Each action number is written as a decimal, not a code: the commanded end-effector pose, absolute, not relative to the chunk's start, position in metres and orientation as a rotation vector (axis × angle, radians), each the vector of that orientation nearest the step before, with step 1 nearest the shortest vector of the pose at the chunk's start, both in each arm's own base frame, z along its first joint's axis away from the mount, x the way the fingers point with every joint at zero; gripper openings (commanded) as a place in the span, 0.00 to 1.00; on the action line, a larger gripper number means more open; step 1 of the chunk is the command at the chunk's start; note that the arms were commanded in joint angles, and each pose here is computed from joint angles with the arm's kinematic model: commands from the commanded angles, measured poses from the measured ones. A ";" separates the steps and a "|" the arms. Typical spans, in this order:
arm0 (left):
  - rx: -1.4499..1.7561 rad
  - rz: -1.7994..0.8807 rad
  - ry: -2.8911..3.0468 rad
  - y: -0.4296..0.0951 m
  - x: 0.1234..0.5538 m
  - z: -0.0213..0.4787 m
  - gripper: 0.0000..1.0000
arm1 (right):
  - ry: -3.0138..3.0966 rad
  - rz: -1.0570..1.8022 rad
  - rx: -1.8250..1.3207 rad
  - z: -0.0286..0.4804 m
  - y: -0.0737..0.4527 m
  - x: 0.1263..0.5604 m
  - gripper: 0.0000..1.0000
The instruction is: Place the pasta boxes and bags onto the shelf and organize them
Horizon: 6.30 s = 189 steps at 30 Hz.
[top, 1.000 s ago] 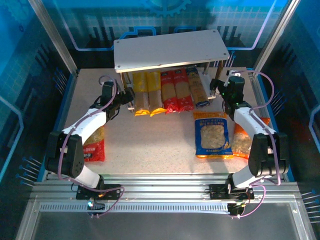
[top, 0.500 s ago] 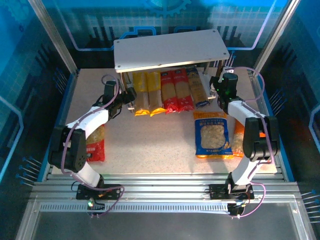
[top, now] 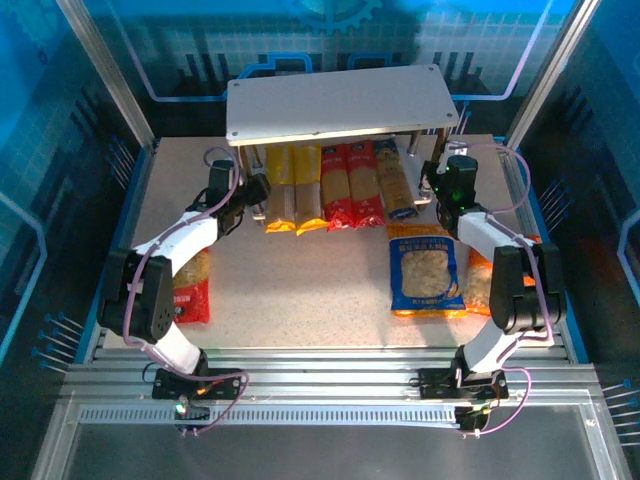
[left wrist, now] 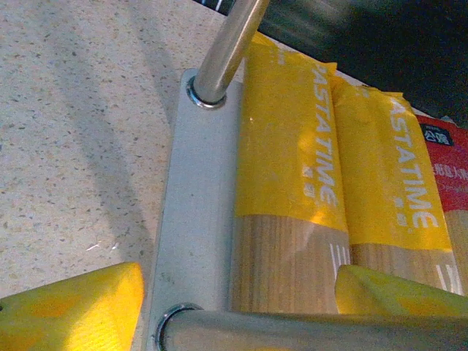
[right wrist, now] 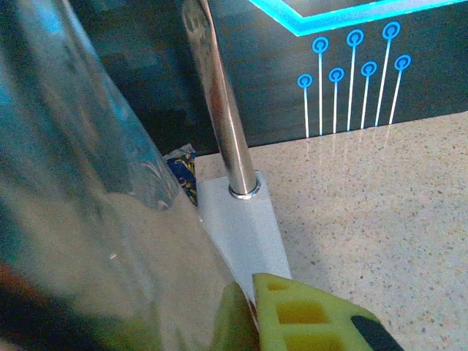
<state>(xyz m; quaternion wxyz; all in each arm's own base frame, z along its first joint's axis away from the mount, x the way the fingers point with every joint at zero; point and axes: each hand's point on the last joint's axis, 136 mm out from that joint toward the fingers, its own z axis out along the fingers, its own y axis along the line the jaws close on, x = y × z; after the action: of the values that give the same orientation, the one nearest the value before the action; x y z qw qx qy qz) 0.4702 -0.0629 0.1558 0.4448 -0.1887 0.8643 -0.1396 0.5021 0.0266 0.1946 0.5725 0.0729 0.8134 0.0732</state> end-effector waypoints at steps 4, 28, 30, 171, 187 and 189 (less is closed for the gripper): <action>-0.619 -0.175 2.040 -0.006 0.468 0.183 0.70 | 1.854 0.266 0.228 0.221 0.034 0.480 0.02; -0.493 -0.275 2.113 -0.057 0.404 0.187 0.99 | 1.986 0.195 0.308 0.223 0.018 0.382 0.84; -0.438 -0.277 2.136 -0.077 0.388 0.185 0.99 | 2.042 0.154 0.367 0.218 0.010 0.363 0.84; -0.013 -0.447 2.254 -0.155 0.285 0.189 0.99 | 2.674 -0.164 0.920 0.127 -0.121 0.264 1.00; -0.004 -0.434 2.273 -0.158 0.294 0.189 0.99 | 2.814 -0.088 1.015 0.062 -0.134 0.284 1.00; -0.010 -0.428 2.272 -0.155 0.292 0.189 0.99 | 2.846 -0.075 1.021 0.053 -0.134 0.284 1.00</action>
<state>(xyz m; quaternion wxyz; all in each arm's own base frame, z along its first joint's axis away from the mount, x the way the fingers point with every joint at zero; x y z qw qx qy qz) 0.2879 -0.1563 0.1735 0.3849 -0.0087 0.9081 -0.1648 0.2775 -0.1258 0.0562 0.0595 0.3348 0.9399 -0.0295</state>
